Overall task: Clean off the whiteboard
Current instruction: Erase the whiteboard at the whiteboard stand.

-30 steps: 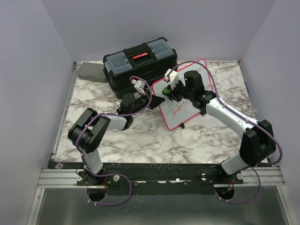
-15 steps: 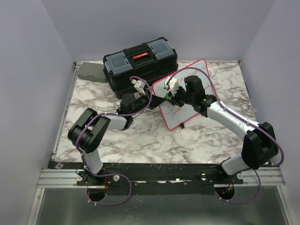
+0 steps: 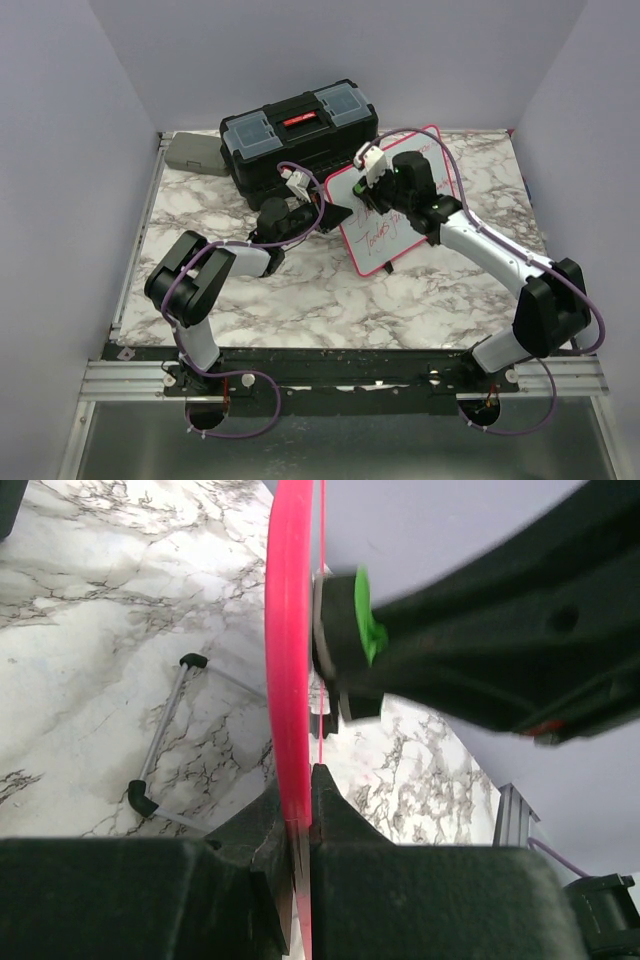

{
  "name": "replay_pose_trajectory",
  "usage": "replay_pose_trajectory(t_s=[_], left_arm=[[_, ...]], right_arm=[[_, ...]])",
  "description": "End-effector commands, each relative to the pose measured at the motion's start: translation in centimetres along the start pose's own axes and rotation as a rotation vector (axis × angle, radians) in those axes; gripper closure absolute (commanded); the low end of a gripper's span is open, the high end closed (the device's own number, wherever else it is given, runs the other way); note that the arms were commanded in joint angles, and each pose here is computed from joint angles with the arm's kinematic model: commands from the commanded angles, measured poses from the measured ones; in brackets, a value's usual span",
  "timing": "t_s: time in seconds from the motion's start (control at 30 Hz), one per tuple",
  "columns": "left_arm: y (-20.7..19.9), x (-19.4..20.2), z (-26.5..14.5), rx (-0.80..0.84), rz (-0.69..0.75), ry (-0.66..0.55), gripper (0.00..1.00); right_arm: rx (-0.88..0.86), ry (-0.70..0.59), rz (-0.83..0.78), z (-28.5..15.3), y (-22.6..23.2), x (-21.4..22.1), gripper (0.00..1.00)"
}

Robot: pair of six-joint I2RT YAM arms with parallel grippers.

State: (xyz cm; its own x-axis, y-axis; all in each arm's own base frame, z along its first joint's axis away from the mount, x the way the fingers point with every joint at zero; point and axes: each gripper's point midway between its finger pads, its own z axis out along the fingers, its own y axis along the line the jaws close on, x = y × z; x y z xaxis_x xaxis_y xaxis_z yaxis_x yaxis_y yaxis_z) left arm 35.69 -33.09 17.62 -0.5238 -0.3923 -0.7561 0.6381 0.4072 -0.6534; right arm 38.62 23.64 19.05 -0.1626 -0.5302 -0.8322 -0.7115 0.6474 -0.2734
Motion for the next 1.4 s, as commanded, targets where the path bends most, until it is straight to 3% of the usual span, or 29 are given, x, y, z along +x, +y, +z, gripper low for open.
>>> replay_pose_trajectory(t_s=[0.0, 0.2, 0.4, 0.5, 0.67, 0.8, 0.93, 1.07, 1.23, 1.37], left_arm=[[-3.2, -0.6, 0.3, 0.102, 0.047, 0.011, 1.0], [-3.2, -0.7, 0.4, 0.104, 0.046, 0.012, 1.0], [-3.4, -0.9, 0.7, 0.112, 0.05, 0.01, 1.0], [-3.3, -0.9, 0.7, 0.111, 0.051, 0.01, 1.0], [-3.2, -0.7, 0.7, 0.11, 0.049, 0.017, 1.0], [-3.1, -0.5, 0.6, 0.105, 0.049, 0.022, 1.0], [-3.1, -0.4, 0.5, 0.104, 0.048, 0.025, 1.0], [-3.1, -0.5, 0.6, 0.104, 0.049, 0.024, 1.0], [-3.2, -0.6, 0.7, 0.108, 0.054, 0.022, 1.0], [-3.2, -0.7, 0.7, 0.11, 0.054, 0.022, 1.0]], right_arm=[[0.15, -0.085, 0.072, 0.5, -3.6, -3.7, 0.99], [0.124, -0.015, 0.085, 1.3, -3.1, -0.7, 0.99], [-0.222, -0.033, -0.014, 0.0, 3.9, 1.7, 0.99], [-0.305, -0.058, -0.01, -0.2, 5.4, 1.4, 0.99], [-0.234, -0.161, 0.065, 0.5, 3.8, -2.0, 0.99], [-0.066, -0.23, 0.145, 1.2, 0.2, -4.9, 0.99], [0.083, -0.246, 0.169, 1.2, -2.6, -5.3, 0.99], [0.161, -0.182, 0.168, 1.6, -3.6, -2.9, 0.99], [0.153, -0.079, 0.147, 1.7, -3.1, 0.6, 0.99], [-0.069, -0.075, 0.067, 0.9, 1.2, 1.6, 0.99]])
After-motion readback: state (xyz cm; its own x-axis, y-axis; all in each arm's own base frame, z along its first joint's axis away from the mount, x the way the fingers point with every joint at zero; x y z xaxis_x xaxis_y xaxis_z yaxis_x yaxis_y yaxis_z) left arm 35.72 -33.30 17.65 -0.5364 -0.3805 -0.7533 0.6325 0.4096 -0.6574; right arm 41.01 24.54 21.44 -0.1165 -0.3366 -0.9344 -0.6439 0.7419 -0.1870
